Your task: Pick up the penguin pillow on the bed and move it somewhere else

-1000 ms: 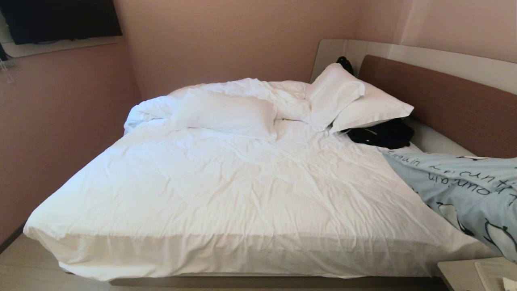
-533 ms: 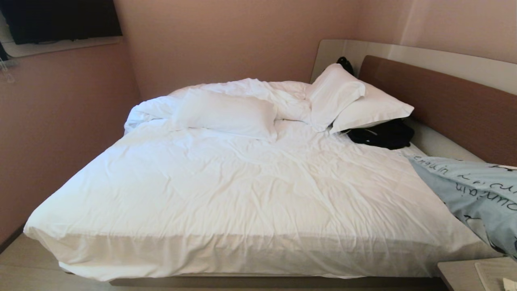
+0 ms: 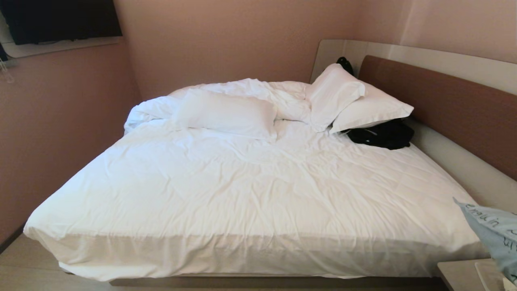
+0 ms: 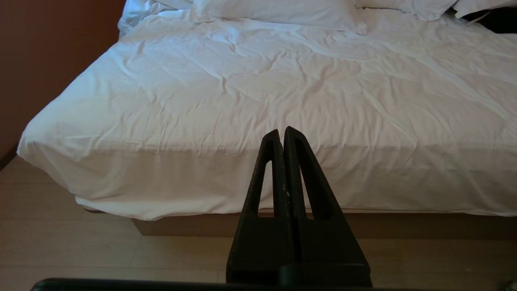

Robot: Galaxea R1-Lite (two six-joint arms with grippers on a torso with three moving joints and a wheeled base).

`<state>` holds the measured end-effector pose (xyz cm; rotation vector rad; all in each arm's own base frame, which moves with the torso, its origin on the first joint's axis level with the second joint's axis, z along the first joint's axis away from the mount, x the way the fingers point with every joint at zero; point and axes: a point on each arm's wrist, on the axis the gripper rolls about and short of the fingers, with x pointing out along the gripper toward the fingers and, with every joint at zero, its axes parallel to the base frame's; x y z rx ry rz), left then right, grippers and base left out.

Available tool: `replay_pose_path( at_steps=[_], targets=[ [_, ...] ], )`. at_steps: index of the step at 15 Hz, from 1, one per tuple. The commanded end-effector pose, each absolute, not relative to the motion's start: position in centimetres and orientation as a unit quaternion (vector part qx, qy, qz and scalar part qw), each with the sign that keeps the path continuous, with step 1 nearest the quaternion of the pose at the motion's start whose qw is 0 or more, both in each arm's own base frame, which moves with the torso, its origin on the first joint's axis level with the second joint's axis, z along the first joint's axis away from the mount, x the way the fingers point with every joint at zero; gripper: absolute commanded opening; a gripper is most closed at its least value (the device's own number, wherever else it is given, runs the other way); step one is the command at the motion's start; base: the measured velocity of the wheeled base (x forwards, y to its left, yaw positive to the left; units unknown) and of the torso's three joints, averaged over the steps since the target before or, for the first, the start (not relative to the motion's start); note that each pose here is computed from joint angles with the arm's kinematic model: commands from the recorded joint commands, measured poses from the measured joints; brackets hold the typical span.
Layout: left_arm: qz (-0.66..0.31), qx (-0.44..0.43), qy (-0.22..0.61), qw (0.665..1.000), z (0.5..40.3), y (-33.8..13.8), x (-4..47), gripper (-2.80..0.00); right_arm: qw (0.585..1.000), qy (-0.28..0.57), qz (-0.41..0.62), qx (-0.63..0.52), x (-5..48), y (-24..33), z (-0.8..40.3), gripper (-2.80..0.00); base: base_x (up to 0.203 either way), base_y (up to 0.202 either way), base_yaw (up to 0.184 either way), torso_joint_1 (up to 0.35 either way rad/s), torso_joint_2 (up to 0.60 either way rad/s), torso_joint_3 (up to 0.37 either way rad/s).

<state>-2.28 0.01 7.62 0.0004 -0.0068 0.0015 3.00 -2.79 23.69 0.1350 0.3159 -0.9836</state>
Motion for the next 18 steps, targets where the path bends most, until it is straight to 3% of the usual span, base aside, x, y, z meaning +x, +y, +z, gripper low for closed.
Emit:
replay_pose_path(
  at_steps=[1, 6, 11, 18],
  targets=[
    [0.001, 0.000, -0.004, 1.000, 7.6, 0.0, -2.3, -2.80, 0.809, 0.141, -0.569, 0.039, 1.4, -2.4, 22.7, -2.80, 0.000, 0.000, 0.000, 0.000, 0.00, 0.000],
    [0.001, 0.000, -0.004, 1.000, 7.6, 0.0, -2.3, -2.80, 0.756, 0.120, -0.643, 0.010, -0.4, -1.8, 22.1, -2.80, 0.000, 0.000, 0.000, 0.000, 0.00, 0.000],
    [0.001, 0.000, -0.004, 1.000, 7.6, 0.0, -2.3, -2.80, 0.712, 0.177, -0.679, -0.015, -0.7, -1.8, 17.8, -2.80, 0.000, 0.000, 0.000, 0.000, 0.00, 0.000],
    [0.001, 0.000, -0.004, 1.000, 7.6, 0.0, -2.3, -2.80, 0.706, 0.217, -0.673, -0.026, 0.8, -2.6, 17.8, -2.80, 0.000, 0.000, 0.000, 0.000, 0.00, 0.000]
  ],
)
